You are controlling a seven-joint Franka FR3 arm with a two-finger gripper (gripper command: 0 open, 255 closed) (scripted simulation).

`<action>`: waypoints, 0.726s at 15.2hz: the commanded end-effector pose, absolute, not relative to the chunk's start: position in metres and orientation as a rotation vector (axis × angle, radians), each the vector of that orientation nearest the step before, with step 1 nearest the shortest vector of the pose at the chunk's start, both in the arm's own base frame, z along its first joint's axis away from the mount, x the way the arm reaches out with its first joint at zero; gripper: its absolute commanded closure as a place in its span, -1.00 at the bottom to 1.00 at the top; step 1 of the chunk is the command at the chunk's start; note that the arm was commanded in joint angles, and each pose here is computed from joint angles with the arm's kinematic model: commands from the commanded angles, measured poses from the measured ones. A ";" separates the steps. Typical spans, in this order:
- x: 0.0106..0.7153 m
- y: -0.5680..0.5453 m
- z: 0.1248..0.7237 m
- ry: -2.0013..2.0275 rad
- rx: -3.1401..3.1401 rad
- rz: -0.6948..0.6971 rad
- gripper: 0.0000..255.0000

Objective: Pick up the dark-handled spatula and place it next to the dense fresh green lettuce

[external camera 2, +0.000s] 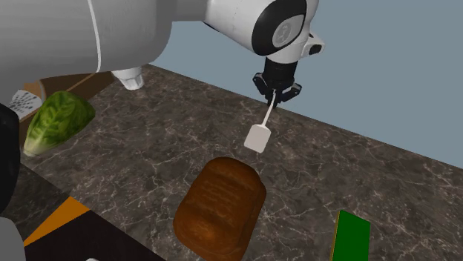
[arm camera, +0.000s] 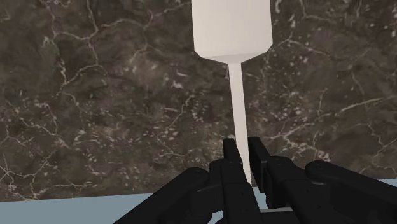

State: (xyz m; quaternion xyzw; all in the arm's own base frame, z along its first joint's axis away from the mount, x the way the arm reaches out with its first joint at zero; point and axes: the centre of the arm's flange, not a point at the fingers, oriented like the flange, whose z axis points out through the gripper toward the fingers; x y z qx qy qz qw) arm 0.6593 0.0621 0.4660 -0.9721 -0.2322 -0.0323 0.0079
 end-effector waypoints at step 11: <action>0.658 0.063 0.529 -0.726 -3.039 -0.100 1.00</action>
